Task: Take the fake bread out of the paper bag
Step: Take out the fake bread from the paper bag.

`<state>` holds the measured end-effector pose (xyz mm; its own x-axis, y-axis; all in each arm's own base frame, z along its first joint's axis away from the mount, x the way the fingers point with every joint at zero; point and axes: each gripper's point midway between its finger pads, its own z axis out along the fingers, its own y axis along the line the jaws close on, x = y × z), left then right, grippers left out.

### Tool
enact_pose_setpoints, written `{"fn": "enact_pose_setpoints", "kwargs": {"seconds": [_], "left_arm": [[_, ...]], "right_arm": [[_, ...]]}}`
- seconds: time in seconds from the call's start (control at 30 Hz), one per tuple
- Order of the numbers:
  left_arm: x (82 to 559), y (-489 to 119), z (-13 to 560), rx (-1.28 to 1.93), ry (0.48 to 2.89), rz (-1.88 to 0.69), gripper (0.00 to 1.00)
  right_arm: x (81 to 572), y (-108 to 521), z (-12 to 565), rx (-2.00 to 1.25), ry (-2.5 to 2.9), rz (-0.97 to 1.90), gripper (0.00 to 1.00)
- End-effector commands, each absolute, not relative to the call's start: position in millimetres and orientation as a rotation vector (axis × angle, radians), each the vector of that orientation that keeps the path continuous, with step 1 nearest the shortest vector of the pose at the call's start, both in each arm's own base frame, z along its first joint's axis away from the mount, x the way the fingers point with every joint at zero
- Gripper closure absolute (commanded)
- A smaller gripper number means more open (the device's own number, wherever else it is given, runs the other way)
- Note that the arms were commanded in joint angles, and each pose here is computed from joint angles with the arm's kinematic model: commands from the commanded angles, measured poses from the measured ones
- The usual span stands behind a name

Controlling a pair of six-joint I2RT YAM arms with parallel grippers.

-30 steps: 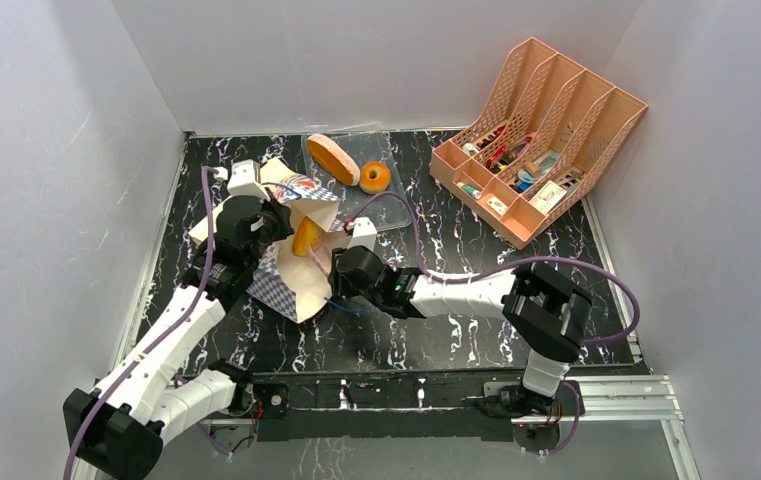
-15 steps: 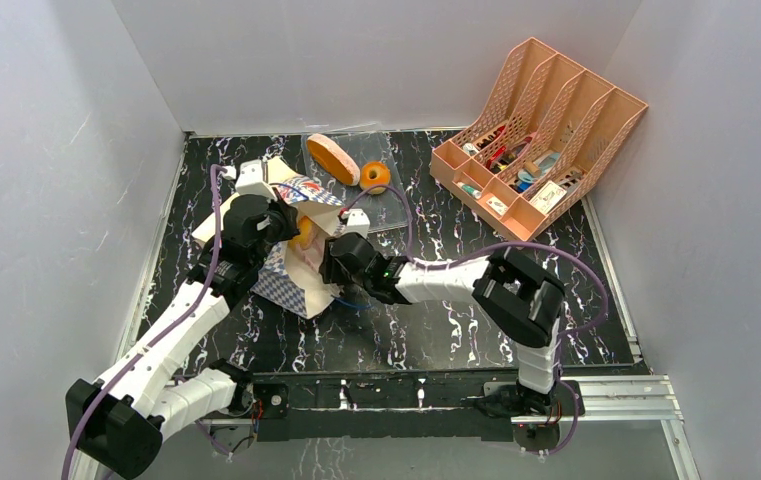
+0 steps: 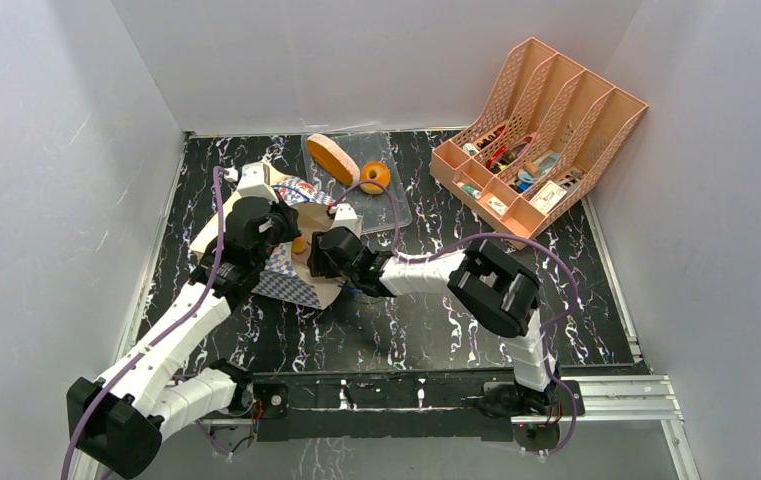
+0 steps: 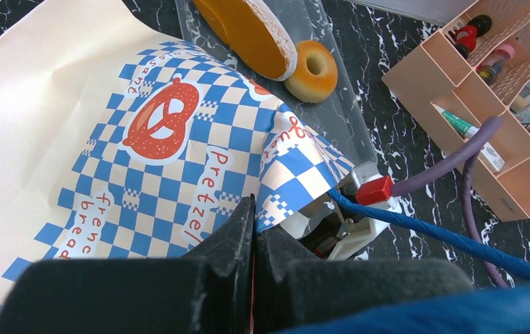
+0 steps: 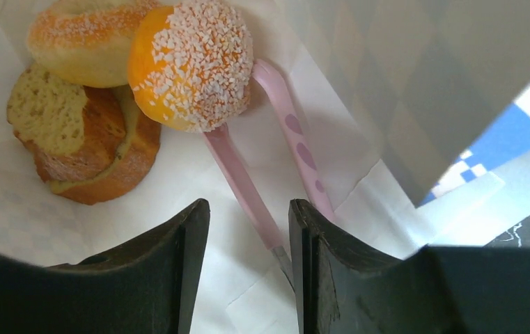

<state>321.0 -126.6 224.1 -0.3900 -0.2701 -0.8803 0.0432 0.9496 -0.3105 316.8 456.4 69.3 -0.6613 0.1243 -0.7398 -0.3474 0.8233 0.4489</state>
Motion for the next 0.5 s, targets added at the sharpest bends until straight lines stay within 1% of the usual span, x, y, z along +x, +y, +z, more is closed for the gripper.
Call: {"fn": "enact_pose_setpoints", "kwargs": {"seconds": [0.0,0.23,0.47], "left_arm": [[314,-131,217,-0.141,1.972,-0.358,1.00],[313,-131,215,-0.134,1.979,-0.355,1.00],[312,-136,214,-0.113,1.980,-0.379,1.00]], "right_arm": [[318,458,105,-0.255,2.051,0.723,0.55],[310,440,117,-0.428,1.965,0.585,0.50],[314,428,115,-0.541,1.898,0.441,0.47]]}}
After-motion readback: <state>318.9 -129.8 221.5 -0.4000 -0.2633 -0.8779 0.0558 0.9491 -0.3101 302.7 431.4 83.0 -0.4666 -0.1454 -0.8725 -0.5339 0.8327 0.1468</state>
